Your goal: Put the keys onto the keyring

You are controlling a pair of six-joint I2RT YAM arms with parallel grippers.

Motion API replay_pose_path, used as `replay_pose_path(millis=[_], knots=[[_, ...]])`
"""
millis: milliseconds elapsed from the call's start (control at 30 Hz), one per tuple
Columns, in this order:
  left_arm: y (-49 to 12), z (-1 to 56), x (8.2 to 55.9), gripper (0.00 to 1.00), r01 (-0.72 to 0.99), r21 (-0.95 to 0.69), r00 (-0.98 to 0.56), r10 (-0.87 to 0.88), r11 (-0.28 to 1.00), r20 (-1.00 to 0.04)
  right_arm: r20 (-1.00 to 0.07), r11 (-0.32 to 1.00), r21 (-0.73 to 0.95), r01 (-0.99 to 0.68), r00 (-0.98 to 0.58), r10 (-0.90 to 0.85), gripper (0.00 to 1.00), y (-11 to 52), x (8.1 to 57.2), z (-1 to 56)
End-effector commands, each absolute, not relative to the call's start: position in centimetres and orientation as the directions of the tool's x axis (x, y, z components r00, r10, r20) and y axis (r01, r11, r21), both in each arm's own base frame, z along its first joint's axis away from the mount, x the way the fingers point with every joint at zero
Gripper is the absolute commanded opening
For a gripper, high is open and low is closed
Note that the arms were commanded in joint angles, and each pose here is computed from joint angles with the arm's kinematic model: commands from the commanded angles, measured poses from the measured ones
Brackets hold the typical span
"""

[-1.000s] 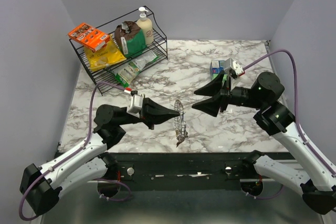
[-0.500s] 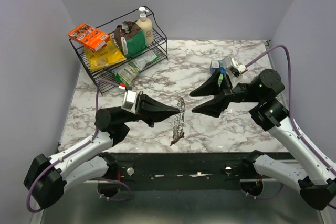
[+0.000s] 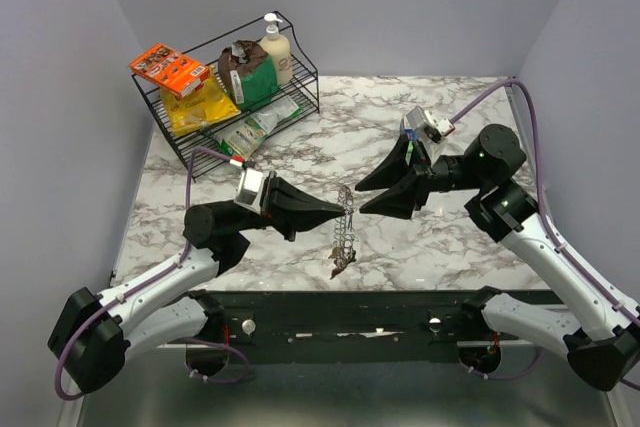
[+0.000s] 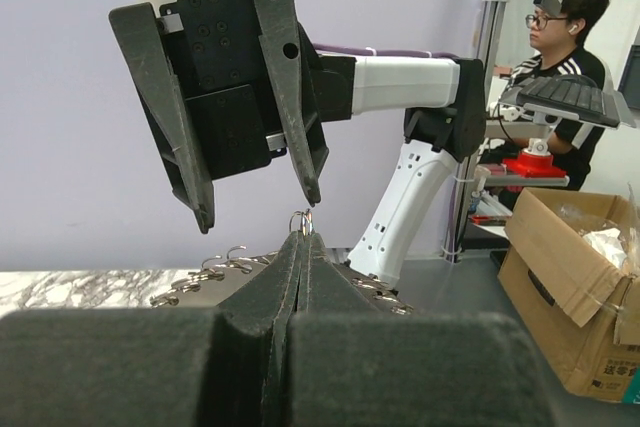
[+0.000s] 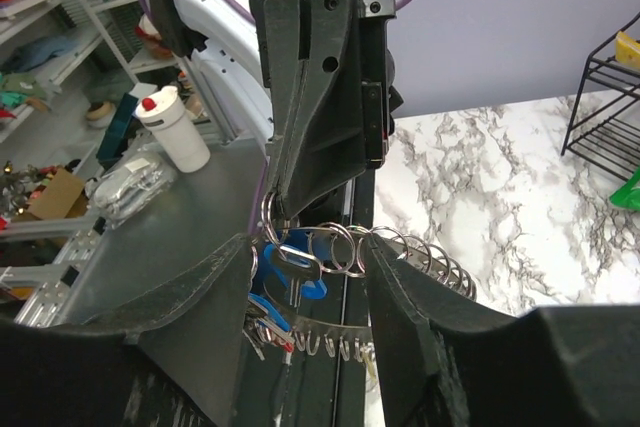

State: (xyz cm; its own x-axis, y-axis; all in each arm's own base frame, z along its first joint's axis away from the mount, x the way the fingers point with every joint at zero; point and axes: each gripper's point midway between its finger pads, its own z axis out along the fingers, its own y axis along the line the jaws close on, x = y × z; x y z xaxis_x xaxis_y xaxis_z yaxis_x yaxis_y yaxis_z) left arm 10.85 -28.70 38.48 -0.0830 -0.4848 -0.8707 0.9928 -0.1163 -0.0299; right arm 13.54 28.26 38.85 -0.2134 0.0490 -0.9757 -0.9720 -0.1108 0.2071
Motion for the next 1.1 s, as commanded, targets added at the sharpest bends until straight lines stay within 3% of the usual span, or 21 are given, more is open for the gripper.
replay_pose_path(millis=[0,200,467,1067], knots=[[-28.1,40.8,10.2,0.0,0.992,0.05,-0.02,-0.535,-0.115,-0.845,-0.979,-0.162,0.191,-0.968,-0.201,0.046,0.56,28.1,12.7,39.3],[-28.3,40.6,10.4,0.0,0.992,0.044,-0.025,-0.526,-0.118,-0.85,-0.975,-0.178,0.21,-0.961,-0.22,0.039,0.5,28.0,12.4,38.8],[-28.5,40.4,10.6,0.0,0.992,0.036,-0.031,-0.52,-0.117,-0.854,-0.968,-0.198,0.24,-0.95,-0.249,0.017,0.49,28.2,11.9,37.7],[-28.5,40.5,10.7,0.0,0.993,0.032,-0.033,-0.519,-0.116,-0.854,-0.966,-0.192,0.25,-0.949,-0.259,0.019,0.18,28.1,11.7,37.5]])
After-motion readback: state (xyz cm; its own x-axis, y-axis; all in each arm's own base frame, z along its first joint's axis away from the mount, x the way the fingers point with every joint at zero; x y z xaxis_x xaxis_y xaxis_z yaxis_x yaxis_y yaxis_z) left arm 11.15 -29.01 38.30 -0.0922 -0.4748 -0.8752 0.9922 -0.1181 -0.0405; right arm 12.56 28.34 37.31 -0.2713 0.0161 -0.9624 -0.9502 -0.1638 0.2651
